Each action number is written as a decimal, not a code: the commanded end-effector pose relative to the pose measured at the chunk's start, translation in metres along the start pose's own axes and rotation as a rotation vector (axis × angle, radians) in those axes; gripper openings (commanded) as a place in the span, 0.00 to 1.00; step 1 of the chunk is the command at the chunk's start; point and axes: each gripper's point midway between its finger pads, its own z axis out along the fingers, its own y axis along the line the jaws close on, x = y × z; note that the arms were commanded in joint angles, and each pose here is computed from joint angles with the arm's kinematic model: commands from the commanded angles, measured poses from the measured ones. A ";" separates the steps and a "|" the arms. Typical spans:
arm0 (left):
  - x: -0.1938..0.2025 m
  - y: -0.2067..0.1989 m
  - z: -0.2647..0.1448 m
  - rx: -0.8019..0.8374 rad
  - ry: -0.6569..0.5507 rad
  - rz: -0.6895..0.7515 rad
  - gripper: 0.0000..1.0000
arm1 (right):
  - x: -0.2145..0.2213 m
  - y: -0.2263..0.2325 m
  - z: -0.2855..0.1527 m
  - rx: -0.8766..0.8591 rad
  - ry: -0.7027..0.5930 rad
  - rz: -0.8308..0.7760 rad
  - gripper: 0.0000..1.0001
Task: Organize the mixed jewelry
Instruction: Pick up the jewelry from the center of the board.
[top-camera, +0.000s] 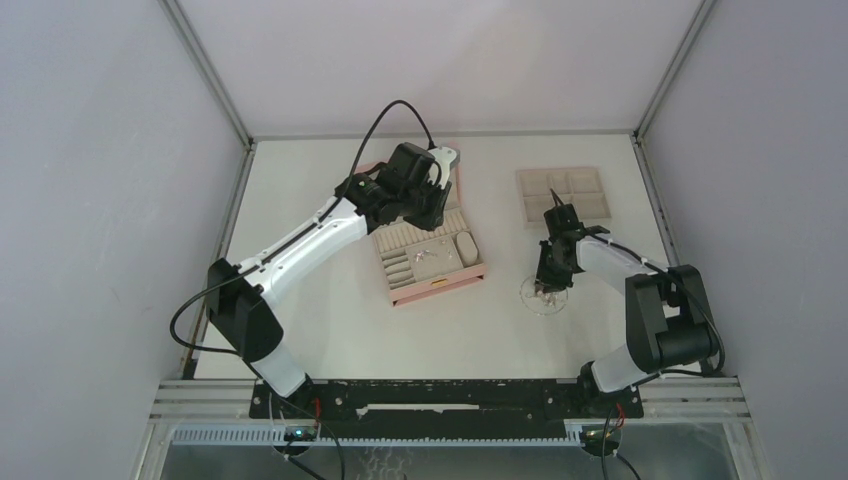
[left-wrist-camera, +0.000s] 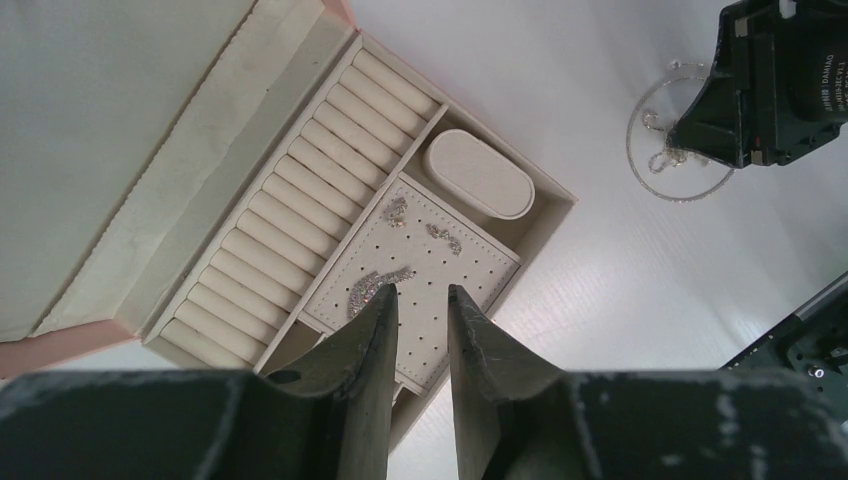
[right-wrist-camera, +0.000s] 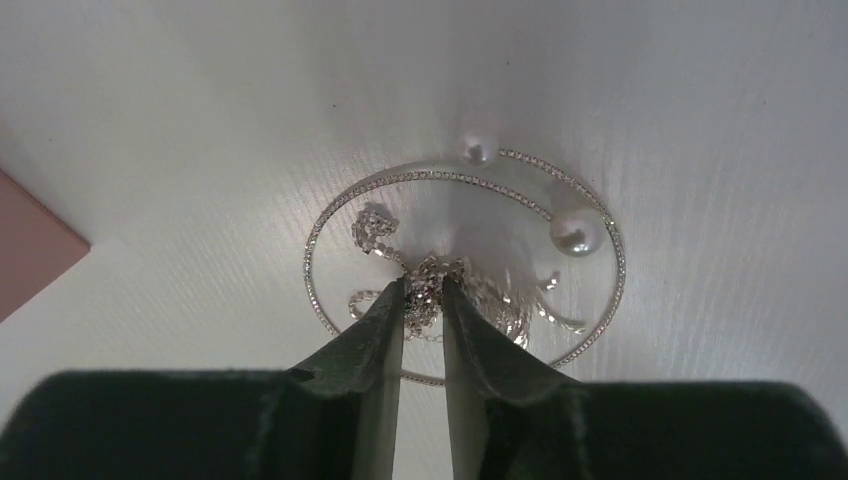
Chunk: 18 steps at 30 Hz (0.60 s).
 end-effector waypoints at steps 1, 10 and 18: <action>-0.013 0.000 -0.018 0.002 -0.061 0.016 0.30 | -0.015 0.004 0.001 0.004 -0.047 -0.028 0.25; -0.015 0.005 -0.021 -0.025 -0.056 0.028 0.30 | -0.028 0.012 -0.024 -0.033 -0.112 -0.003 0.00; -0.014 0.005 -0.021 -0.025 -0.054 0.030 0.30 | -0.048 0.025 -0.084 -0.119 -0.279 0.055 0.00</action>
